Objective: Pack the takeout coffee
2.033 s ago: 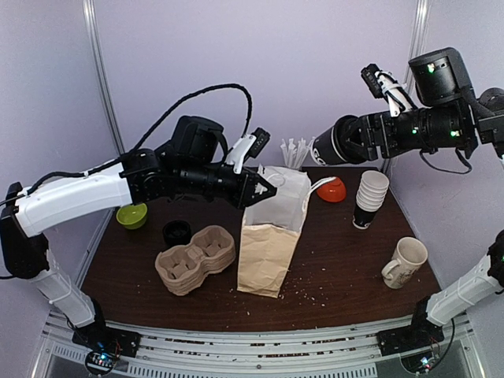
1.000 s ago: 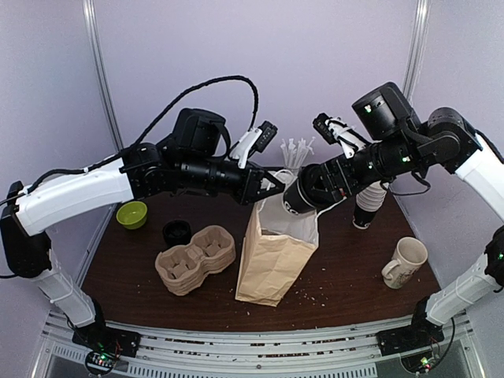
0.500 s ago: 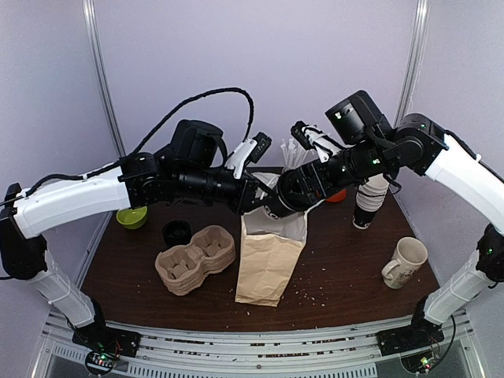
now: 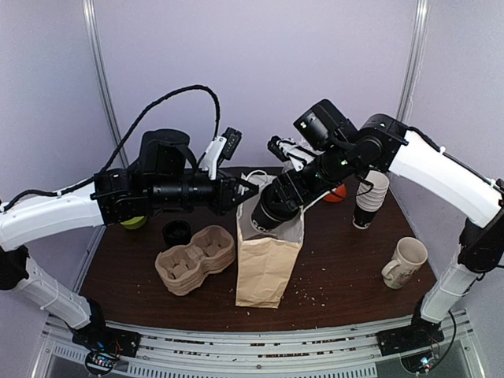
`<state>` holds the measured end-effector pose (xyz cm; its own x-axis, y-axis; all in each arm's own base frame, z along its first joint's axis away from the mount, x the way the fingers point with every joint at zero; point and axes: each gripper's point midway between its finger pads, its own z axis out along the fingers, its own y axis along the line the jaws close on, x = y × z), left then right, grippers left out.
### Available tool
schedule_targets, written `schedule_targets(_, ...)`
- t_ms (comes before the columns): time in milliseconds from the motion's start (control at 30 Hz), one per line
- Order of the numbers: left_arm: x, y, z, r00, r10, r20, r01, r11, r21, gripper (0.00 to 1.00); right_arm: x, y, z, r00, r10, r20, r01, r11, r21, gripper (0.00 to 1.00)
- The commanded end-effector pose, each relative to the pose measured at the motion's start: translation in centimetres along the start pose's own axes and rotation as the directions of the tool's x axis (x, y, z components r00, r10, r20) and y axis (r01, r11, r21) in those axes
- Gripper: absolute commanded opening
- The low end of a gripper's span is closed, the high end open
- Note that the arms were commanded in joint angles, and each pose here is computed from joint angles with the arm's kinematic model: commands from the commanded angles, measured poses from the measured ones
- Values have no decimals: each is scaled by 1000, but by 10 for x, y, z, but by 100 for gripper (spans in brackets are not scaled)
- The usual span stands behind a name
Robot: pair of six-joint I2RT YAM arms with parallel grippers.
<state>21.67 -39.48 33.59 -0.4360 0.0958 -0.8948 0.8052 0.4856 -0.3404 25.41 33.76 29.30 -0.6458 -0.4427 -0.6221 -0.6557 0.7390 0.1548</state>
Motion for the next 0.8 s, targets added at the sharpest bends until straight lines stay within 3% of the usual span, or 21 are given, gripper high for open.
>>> schedule_targets(0, -17, -4, -7, 996, -3, 91, 2, 1000, 9, 0, -3, -2, 0, 1000, -7, -23, 7, 1000, 6, 74)
schedule_targets(233, -15, 10, -19, 989, -27, 143, 35, 998, -54, 0, 0, -2, 18, 996, -6, -84, 7, 1000, 13, 73)
schedule_targets(500, -14, 31, -44, 965, -99, 243, 134, 982, -131, 0, -16, 3, 14, 997, 9, -76, -8, 1000, 10, 73)
schedule_targets(767, -16, 38, -51, 952, -111, 287, 161, 974, -158, 0, 0, 3, 36, 988, 11, -156, -7, 1000, 21, 72)
